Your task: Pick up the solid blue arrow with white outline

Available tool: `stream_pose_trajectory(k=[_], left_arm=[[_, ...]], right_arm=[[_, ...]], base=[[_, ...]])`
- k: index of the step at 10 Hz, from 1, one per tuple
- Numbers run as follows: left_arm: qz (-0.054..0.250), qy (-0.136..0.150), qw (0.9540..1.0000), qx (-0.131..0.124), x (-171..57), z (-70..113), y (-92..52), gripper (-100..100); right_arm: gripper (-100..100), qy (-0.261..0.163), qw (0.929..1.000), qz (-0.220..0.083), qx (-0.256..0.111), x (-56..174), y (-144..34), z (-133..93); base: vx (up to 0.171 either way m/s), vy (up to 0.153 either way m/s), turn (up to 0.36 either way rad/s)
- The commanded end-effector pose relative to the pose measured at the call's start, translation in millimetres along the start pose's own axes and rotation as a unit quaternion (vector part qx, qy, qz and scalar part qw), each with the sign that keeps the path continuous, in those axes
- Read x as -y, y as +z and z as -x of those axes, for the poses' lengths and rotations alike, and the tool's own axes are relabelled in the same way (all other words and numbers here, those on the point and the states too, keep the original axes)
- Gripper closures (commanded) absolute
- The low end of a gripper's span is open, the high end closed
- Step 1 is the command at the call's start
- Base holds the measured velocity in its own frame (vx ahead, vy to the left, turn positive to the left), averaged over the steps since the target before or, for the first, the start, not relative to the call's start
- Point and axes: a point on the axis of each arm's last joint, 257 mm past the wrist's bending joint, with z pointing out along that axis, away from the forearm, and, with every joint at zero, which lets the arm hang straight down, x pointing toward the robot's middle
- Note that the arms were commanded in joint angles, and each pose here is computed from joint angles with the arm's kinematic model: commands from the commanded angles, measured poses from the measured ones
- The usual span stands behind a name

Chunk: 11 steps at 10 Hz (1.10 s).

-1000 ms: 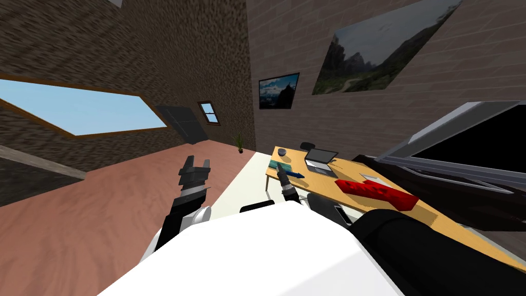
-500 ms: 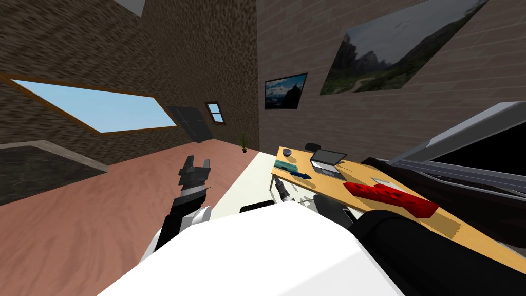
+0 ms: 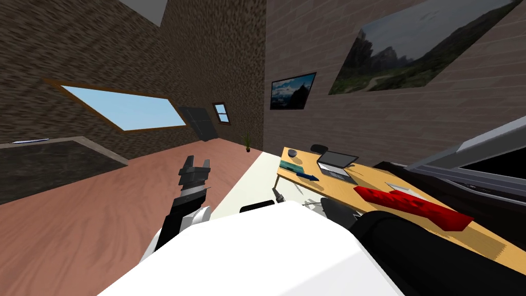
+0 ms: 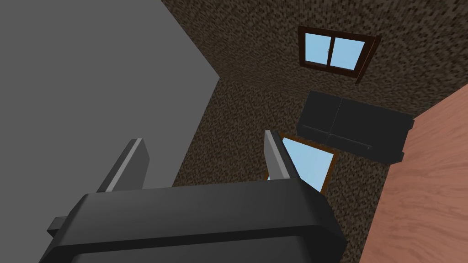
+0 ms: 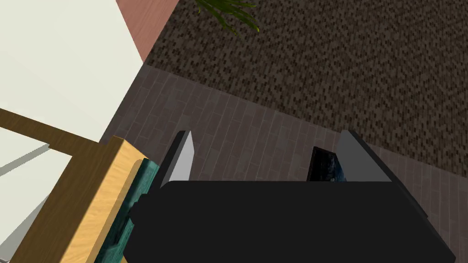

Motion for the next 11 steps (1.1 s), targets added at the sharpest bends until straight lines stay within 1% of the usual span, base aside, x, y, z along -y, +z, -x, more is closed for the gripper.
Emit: stream_pose_trajectory(k=[1,2,3,4,5,6,7,8,9,10,11], left_arm=[[0.000,0.000,1.0000,0.000,0,0.0,0.0,0],[0.000,0.000,1.0000,0.000,0,0.0,0.0,0],[0.000,0.000,1.0000,0.000,0,0.0,0.0,0],[0.000,0.000,1.0000,0.000,0,0.0,0.0,0],[0.000,0.000,1.0000,0.000,0,0.0,0.0,0],[0.000,0.000,1.0000,0.000,0,0.0,0.0,0],[0.000,0.000,1.0000,0.000,0,0.1,0.0,0],[0.000,0.000,1.0000,0.000,0,0.0,0.0,0],[0.000,0.000,1.0000,0.000,0,0.1,0.0,0],[0.000,0.000,1.0000,0.000,0,0.0,0.0,0],[0.000,0.000,1.0000,0.000,0,0.1,0.0,0]], right_arm=[[-100,-0.004,0.9997,-0.017,-0.017,15,-10.0,-14],[-100,-0.014,0.9978,-0.043,-0.049,35,-31.3,-33],[-100,-0.013,0.9971,-0.053,-0.052,44,-35.8,-36],[-100,-0.025,0.9920,-0.087,-0.088,71,-64.8,-55],[-100,-0.034,0.9863,-0.111,-0.118,87,-89.1,-72],[-100,-0.037,0.9832,-0.126,-0.127,100,-100.3,-73],[-100,-0.053,0.9724,-0.157,-0.164,123,-135.1,-86],[-100,-0.052,0.9713,-0.162,-0.166,127,-138.7,-87],[-100,-0.070,0.9559,-0.198,-0.206,151,-180.1,-96],[-100,-0.070,0.9558,-0.198,-0.206,152,-180.4,-96],[-100,-0.088,0.9402,-0.223,-0.242,168,-216.5,-102]], base=[[0.017,0.075,0.060],[0.026,0.095,0.121],[0.020,0.078,0.058],[0.020,0.087,0.139],[0.038,0.099,0.198],[0.038,0.059,0.050],[0.046,0.042,0.135],[0.041,0.027,0.071],[0.052,0.026,0.154],[0.047,0.013,0.071],[0.059,0.005,0.153]])
